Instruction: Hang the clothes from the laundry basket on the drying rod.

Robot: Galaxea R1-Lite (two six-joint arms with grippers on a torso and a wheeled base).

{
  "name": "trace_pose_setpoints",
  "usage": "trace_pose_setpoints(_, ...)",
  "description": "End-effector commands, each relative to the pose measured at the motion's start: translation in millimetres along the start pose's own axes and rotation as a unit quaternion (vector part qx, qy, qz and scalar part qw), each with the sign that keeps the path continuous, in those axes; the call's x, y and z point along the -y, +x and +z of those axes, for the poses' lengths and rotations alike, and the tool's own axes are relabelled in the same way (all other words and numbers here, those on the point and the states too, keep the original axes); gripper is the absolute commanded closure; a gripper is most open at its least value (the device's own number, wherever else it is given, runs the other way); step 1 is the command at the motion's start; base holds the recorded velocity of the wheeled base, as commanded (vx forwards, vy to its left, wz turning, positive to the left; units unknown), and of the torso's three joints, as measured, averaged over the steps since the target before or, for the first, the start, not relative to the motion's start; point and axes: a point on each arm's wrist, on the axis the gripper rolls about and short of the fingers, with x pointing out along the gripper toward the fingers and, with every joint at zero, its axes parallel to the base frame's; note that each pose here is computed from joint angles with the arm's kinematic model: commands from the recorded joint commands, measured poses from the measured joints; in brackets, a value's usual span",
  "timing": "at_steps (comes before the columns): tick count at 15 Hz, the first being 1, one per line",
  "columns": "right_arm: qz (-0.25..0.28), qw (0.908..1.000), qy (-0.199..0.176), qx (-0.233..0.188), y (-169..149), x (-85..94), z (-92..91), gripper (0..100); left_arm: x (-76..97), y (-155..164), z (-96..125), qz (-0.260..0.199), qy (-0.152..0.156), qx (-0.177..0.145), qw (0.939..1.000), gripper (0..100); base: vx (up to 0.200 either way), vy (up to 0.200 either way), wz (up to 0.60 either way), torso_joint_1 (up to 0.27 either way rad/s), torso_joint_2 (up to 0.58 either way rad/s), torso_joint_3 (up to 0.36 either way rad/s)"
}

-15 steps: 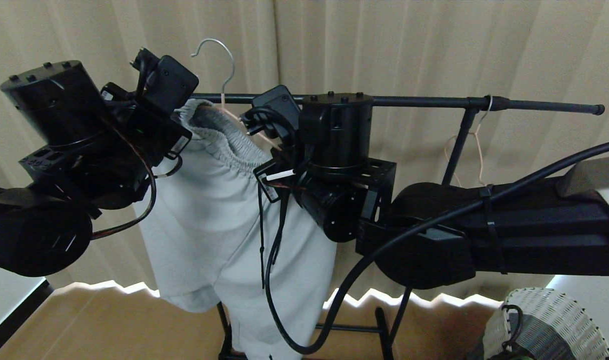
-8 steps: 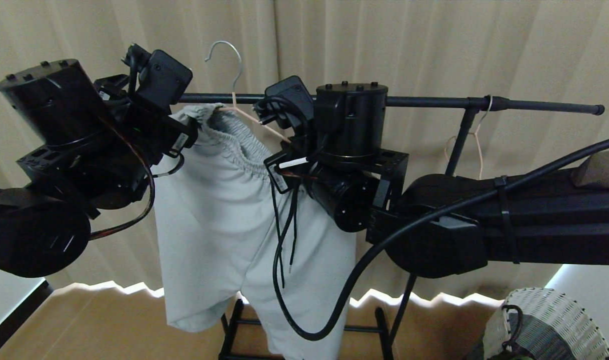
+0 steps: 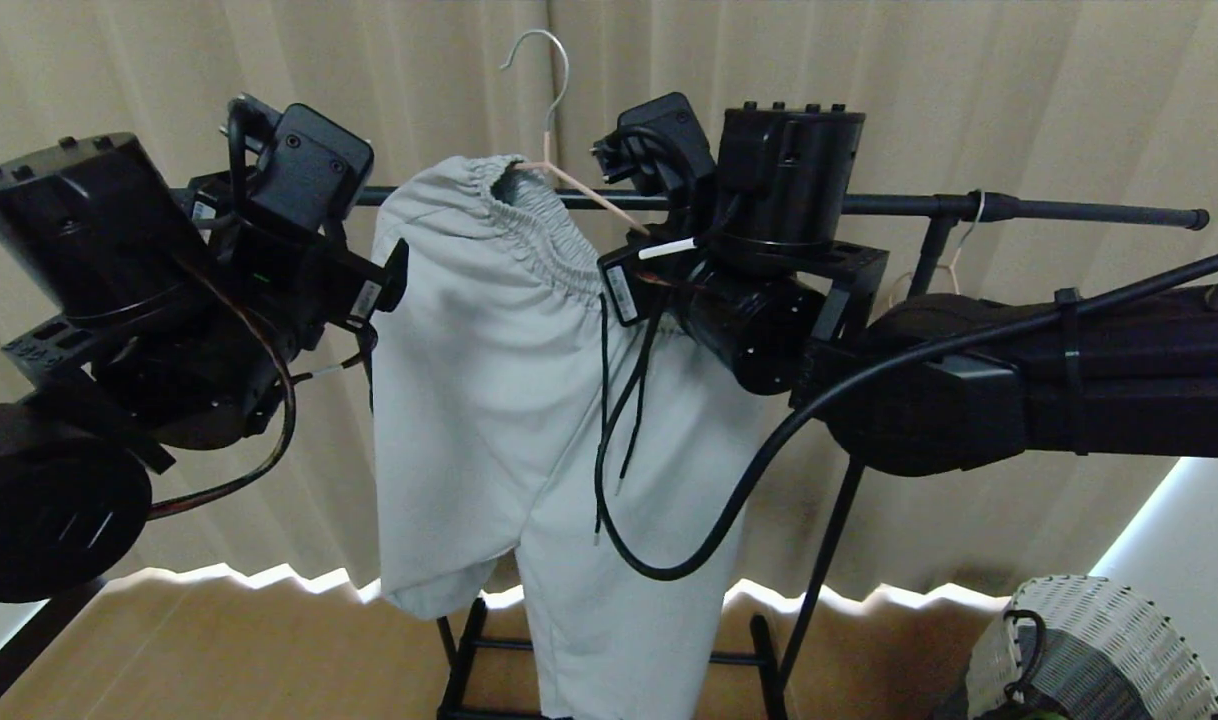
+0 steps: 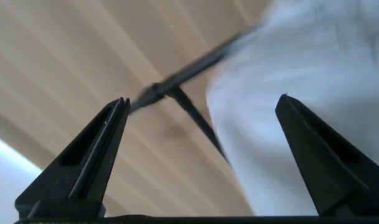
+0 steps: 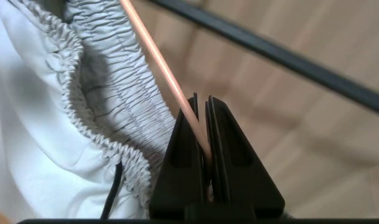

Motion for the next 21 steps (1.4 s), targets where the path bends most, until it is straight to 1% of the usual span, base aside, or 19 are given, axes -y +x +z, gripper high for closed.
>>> trace_pose_setpoints(1, -0.008, 1.0000, 0.003, 0.003, -5.6, 12.2, 5.0, 100, -3.1, -6.2, 2.0, -0.004, -0.007, 0.008, 0.9999, 0, 0.000, 0.000, 0.00, 0.000, 0.00, 0.000)
trace_pose_setpoints(2, -0.006, 1.0000, -0.001, -0.003, -14.5, 17.0, 3.8, 100, -6.4, -13.9, 2.3, -0.017, -0.012, 0.019, 0.9996, 0, 0.000, 0.000, 0.00, 0.000, 0.00, 0.000)
trace_pose_setpoints(3, -0.004, 1.0000, -0.002, -0.006, -19.4, 19.6, 3.1, 100, -7.8, -17.7, 1.9, -0.021, -0.015, 0.022, 0.9994, 0, 0.000, 0.000, 0.00, 0.000, 0.00, 0.000)
trace_pose_setpoints(5, -0.001, 0.9999, -0.005, -0.013, -35.9, 29.6, 2.1, 100, -14.9, -33.8, -2.4, -0.027, -0.044, 0.022, 0.9984, 0, 0.000, 0.000, 0.00, 0.000, 0.00, 0.000)
trace_pose_setpoints(6, -0.002, 0.9998, -0.007, -0.016, -42.8, 36.5, 0.8, 100, -16.7, -41.9, -6.5, -0.038, -0.061, 0.024, 0.9971, 0, 0.000, 0.000, 0.00, 0.000, 0.00, 0.000)
trace_pose_setpoints(7, -0.004, 0.9997, -0.009, -0.021, -49.1, 42.8, -1.3, 100, -16.4, -51.1, -12.5, -0.063, -0.075, 0.030, 0.9947, 0, 0.000, 0.000, 0.00, 0.000, 0.00, 0.000)
trace_pose_setpoints(8, 0.002, 0.9997, -0.010, -0.023, -58.0, 47.8, -2.5, 100, -12.6, -63.4, -24.7, -0.102, -0.087, 0.026, 0.9906, 0, 0.000, 0.000, 0.00, 0.000, 0.00, 0.000)
trace_pose_setpoints(9, 0.014, 0.9995, -0.012, -0.024, -69.0, 52.9, -4.6, 100, -7.1, -73.4, -36.3, -0.148, -0.107, 0.022, 0.9830, 0, 0.000, 0.000, 0.00, 0.000, 0.00, 0.000)
trace_pose_setpoints(10, 0.028, 0.9992, -0.013, -0.024, -80.8, 58.2, -7.0, 100, -0.6, -79.8, -47.0, -0.188, -0.136, 0.015, 0.9725, 0, 0.000, 0.000, 0.00, 0.000, 0.00, 0.000)
trace_pose_setpoints(11, 0.041, 0.9990, -0.011, -0.016, -92.1, 63.8, -9.0, 100, 1.2, -81.7, -59.1, -0.205, -0.159, -0.004, 0.9658, 0, 0.000, 0.000, 0.00, 0.000, 0.00, 0.000)
trace_pose_setpoints(13, 0.063, 0.9980, -0.008, -0.004, -105.7, 69.9, -11.9, 100, 3.2, -80.1, -71.2, -0.215, -0.172, -0.023, 0.9611, 0, 0.000, 0.000, 0.00, 0.000, 0.00, 0.000)
trace_pose_setpoints(14, 0.089, 0.9960, -0.007, 0.003, -115.0, 73.1, -14.3, 100, 8.3, -82.6, -78.9, -0.232, -0.177, -0.033, 0.9560, 0, 0.000, 0.000, 0.00, 0.000, 0.00, 0.000)
trace_pose_setpoints(15, 0.107, 0.9942, -0.007, 0.006, -120.6, 74.7, -16.4, 100, 13.9, -87.0, -87.1, -0.241, -0.173, -0.042, 0.9541, 0, 0.000, 0.000, 0.00, 0.000, 0.00, 0.000)
trace_pose_setpoints(16, 0.115, 0.9933, -0.008, 0.006, -124.6, 75.9, -20.2, 100, 18.4, -89.5, -93.5, -0.244, -0.171, -0.047, 0.9535, 0, 0.000, 0.000, 0.00, 0.000, 0.00, 0.000)
trace_pose_setpoints(17, 0.115, 0.9933, -0.008, 0.006, -127.2, 78.7, -21.8, 100, 20.6, -88.4, -98.0, -0.240, -0.171, -0.048, 0.9545, 0, 0.000, 0.000, 0.00, 0.000, 0.00, 0.000)
trace_pose_setpoints(18, 0.123, 0.9923, -0.006, 0.011, -129.5, 80.2, -22.8, 100, 20.1, -83.0, -105.5, -0.226, -0.172, -0.056, 0.9572, 0, 0.000, 0.000, 0.00, 0.000, 0.00, 0.000)
trace_pose_setpoints(19, 0.124, 0.9922, -0.006, 0.011, -129.7, 80.7, -22.9, 100, 20.2, -82.4, -106.8, -0.225, -0.171, -0.058, 0.9575, 0, 0.000, 0.000, 0.00, 0.000, 0.00, 0.000)
trace_pose_setpoints(20, 0.135, 0.9907, -0.008, 0.015, -132.3, 87.2, -24.5, 100, 22.2, -73.4, -114.8, -0.209, -0.173, -0.057, 0.9606, 0, 0.000, 0.000, 0.00, 0.000, 0.00, 0.000)
trace_pose_setpoints(21, 0.137, 0.9904, -0.011, 0.015, -133.5, 87.9, -25.2, 100, 23.7, -71.8, -116.2, -0.207, -0.174, -0.055, 0.9611, 0, 0.000, 0.000, 0.00, 0.000, 0.00, 0.000)
